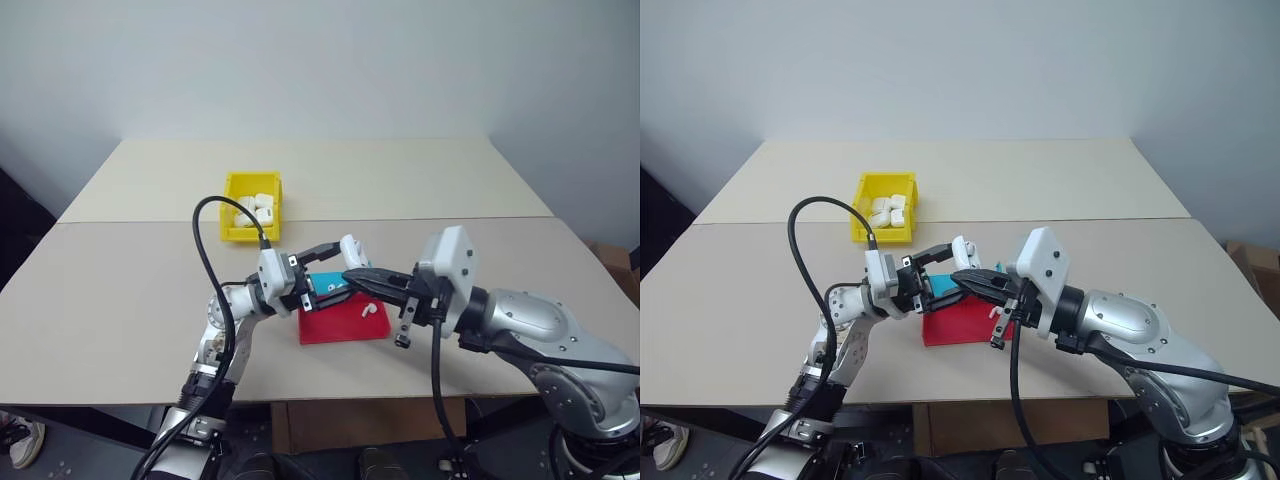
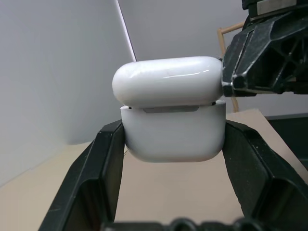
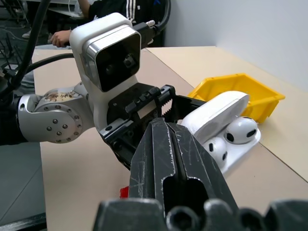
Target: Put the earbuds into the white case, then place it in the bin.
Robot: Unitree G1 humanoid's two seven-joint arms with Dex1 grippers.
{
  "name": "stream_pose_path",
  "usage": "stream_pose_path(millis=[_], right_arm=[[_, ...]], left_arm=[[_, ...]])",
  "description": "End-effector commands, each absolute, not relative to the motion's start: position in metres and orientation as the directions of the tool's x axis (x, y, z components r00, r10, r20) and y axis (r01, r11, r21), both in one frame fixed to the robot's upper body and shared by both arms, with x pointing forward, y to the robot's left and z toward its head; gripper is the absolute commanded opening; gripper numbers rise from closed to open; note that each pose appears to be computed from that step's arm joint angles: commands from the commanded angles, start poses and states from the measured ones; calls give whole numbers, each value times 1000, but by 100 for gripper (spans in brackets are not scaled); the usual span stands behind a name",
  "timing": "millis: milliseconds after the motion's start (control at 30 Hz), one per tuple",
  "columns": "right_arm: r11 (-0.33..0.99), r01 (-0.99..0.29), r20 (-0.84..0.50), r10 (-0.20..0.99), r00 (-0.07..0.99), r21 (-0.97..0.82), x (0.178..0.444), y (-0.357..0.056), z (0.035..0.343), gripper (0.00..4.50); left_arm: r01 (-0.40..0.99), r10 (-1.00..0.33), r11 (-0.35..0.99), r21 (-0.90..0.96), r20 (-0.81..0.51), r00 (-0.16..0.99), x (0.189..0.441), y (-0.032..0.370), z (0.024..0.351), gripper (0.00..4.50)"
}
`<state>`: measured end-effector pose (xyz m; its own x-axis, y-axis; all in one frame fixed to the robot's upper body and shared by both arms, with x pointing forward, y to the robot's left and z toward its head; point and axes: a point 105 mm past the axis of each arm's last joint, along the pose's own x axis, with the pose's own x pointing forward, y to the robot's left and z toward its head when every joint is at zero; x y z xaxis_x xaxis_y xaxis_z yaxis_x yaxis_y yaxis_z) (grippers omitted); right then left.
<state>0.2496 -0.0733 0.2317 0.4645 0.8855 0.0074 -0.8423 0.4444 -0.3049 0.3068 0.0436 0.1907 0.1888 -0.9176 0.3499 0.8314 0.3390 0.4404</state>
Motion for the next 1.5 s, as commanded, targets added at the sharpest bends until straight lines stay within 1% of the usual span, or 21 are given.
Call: stream_pose_path(millis=[33,533,667,767,867,900,1000,1067,1100,1167,1200,1233,1300,1333,1400,1433,1467,1500], right_arm=[[485,-803,51,865,500,-347,251,-83,244,3],[476,-811,46,870,491,-341,242,-92,246,3],[477,-810,46,869,492,-341,240,-97,248,3],[489,-800,55,862,504,-347,241,-102,251,3],[513,-787,61,848,526,-343,246,-109,254,3],[517,-788,55,845,532,-335,247,-111,254,3],[519,-794,32,842,538,-316,250,-115,251,3],[511,-802,14,846,534,-311,251,-116,247,3],[508,-805,9,847,531,-308,251,-115,246,3],[506,-806,4,848,530,-306,253,-115,244,3],[503,-810,1,849,528,-302,254,-114,243,3],[497,-816,-20,851,525,-295,255,-114,238,3],[491,-821,-50,849,525,-290,257,-115,231,3],[495,-820,-62,845,531,-286,259,-116,227,3],[505,-816,-71,837,543,-282,260,-117,223,3],[506,-813,-80,833,547,-288,260,-117,220,3],[506,-811,-86,831,550,-294,259,-117,219,3],[504,-809,-93,829,551,-302,258,-117,217,3]], left_arm=[[811,-909,341,475,387,156,301,46,201,277],[794,-900,378,475,392,194,306,50,200,277],[779,-888,411,474,402,224,309,57,204,277],[752,-857,475,457,434,278,316,65,211,277],[685,-779,600,412,497,383,331,79,228,277],[654,-734,657,377,516,440,339,84,237,277],[513,-544,825,235,577,610,367,99,264,277],[374,-380,917,141,593,709,391,111,281,277],[305,-309,947,100,535,786,407,116,284,277],[172,-189,982,79,364,912,436,124,284,277],[103,-124,991,84,309,943,447,130,286,277],[37,-44,999,29,288,957,457,139,294,277],[-27,40,998,-53,259,965,466,148,304,277],[-49,64,996,-69,237,969,470,152,305,277],[29,-28,1000,-7,143,989,480,152,296,277],[114,-112,993,0,197,974,479,151,293,277],[171,-168,985,8,244,955,477,151,291,277],[202,-178,977,-62,268,947,477,152,287,277]])
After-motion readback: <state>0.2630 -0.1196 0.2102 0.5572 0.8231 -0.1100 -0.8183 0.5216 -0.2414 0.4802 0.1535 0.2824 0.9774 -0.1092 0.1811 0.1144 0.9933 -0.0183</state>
